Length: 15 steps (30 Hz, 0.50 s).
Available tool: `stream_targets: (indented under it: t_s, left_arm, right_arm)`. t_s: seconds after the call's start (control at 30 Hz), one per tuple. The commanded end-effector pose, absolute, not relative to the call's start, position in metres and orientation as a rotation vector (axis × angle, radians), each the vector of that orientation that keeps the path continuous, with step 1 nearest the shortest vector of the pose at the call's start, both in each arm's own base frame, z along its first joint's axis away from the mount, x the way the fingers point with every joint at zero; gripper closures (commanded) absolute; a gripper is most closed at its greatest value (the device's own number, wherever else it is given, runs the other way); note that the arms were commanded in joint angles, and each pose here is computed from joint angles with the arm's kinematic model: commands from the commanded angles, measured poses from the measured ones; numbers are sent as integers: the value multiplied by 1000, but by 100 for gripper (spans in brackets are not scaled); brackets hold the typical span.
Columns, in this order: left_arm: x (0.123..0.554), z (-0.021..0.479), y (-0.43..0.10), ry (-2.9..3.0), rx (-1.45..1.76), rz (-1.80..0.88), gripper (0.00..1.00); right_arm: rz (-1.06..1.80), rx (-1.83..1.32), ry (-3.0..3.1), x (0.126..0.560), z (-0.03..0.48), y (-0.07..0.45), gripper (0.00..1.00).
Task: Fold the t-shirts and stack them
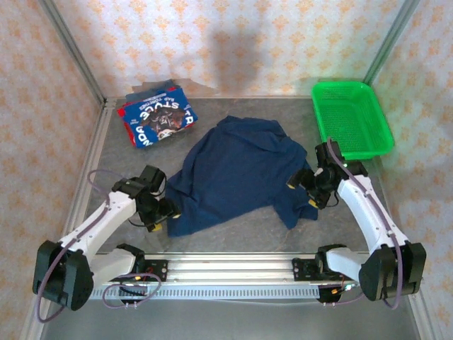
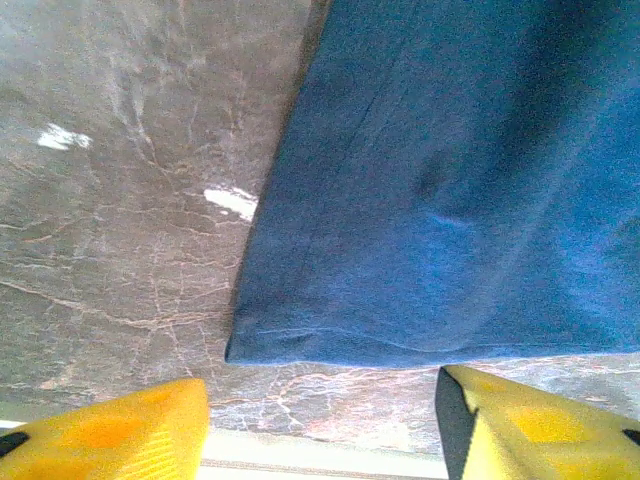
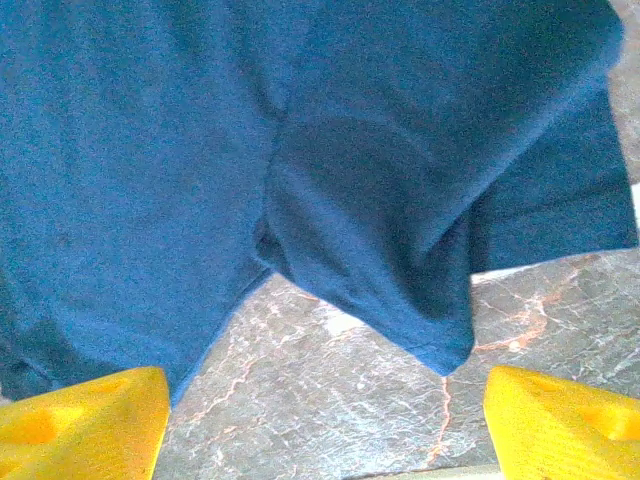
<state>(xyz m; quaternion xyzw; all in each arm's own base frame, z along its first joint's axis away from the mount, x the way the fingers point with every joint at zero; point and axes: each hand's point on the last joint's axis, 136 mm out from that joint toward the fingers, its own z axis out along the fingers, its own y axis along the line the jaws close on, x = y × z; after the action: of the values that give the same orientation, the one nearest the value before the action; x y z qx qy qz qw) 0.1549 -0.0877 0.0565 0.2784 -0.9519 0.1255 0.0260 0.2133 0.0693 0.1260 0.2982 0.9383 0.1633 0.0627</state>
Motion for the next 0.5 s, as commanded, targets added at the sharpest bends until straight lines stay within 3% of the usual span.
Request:
stream_targets:
  t_s: [0.0, 0.17, 0.47]
  left_arm:
    - [154, 44, -97, -2912, 843, 422, 42]
    - [143, 30, -99, -2863, 812, 397, 48]
    - [129, 17, -96, -2837, 810, 363, 49]
  right_arm:
    - [388, 983, 2835, 200, 114, 56, 18]
    - [326, 1012, 2827, 199, 107, 48, 19]
    - [231, 1079, 2827, 191, 97, 30, 19]
